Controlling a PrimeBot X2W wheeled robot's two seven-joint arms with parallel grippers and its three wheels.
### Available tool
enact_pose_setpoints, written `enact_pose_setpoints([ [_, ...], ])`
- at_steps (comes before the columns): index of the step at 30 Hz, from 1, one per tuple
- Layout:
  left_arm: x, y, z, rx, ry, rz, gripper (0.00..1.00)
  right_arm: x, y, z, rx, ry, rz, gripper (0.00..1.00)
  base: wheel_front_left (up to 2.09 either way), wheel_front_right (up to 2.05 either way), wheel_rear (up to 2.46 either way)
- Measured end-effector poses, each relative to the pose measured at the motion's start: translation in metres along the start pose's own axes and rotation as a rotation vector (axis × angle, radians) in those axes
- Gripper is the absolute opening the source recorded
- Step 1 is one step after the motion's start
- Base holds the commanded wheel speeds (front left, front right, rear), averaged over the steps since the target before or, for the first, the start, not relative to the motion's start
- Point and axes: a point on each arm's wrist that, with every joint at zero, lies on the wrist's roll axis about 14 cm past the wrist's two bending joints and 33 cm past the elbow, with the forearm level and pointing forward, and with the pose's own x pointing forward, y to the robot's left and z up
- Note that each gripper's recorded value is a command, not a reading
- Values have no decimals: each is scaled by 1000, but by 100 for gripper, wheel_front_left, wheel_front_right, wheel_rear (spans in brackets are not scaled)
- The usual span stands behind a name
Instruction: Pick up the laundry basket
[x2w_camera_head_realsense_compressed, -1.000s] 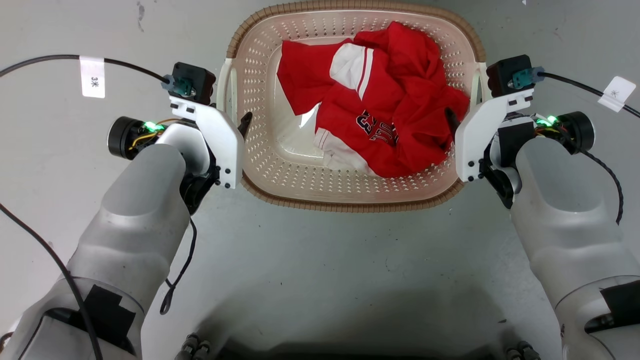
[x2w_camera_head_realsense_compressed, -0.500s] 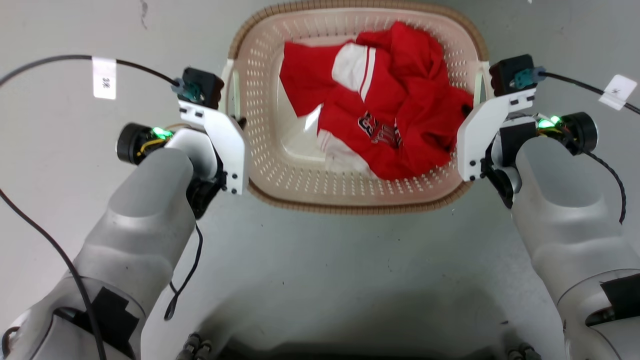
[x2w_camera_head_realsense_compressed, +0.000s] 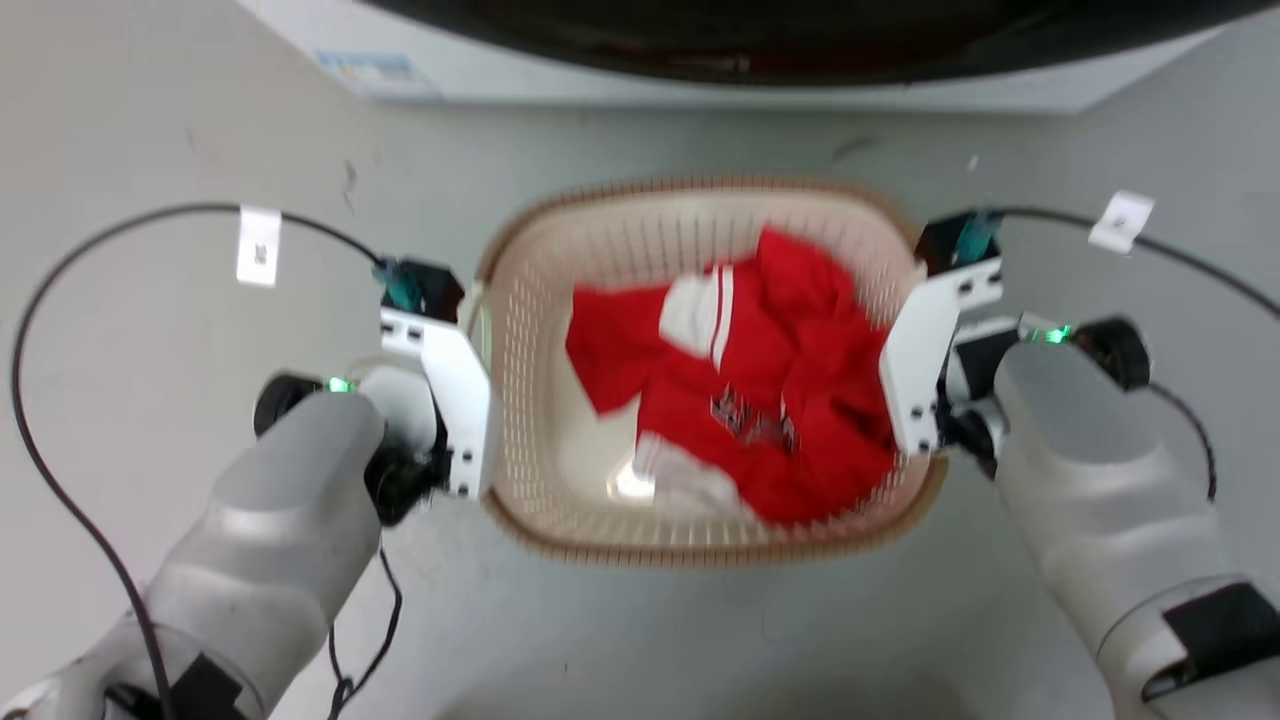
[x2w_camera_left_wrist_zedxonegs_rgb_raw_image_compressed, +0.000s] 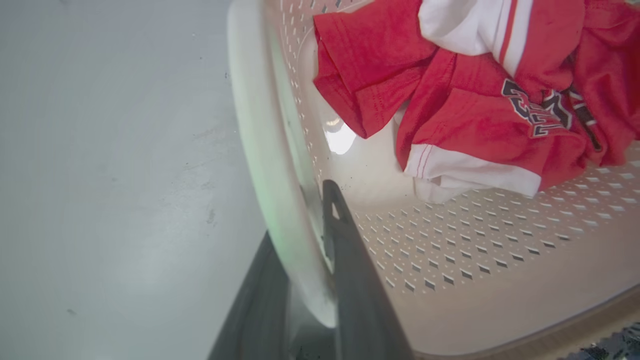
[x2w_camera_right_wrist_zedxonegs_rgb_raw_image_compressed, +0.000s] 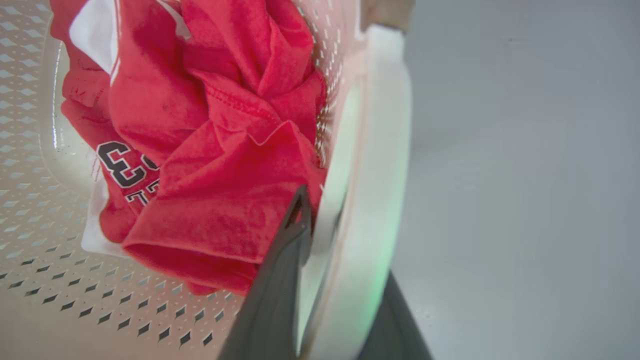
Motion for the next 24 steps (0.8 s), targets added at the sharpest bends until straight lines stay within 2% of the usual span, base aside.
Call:
enact_pose_setpoints([
  [14, -89, -20, -3, 53, -5, 8, 0, -99, 23, -10, -24, 12, -6, 0, 0, 0, 0],
  [24, -125, -40, -14, 93, 3, 6, 0, -145, 32, -30, -8, -18, -14, 0, 0, 0, 0],
])
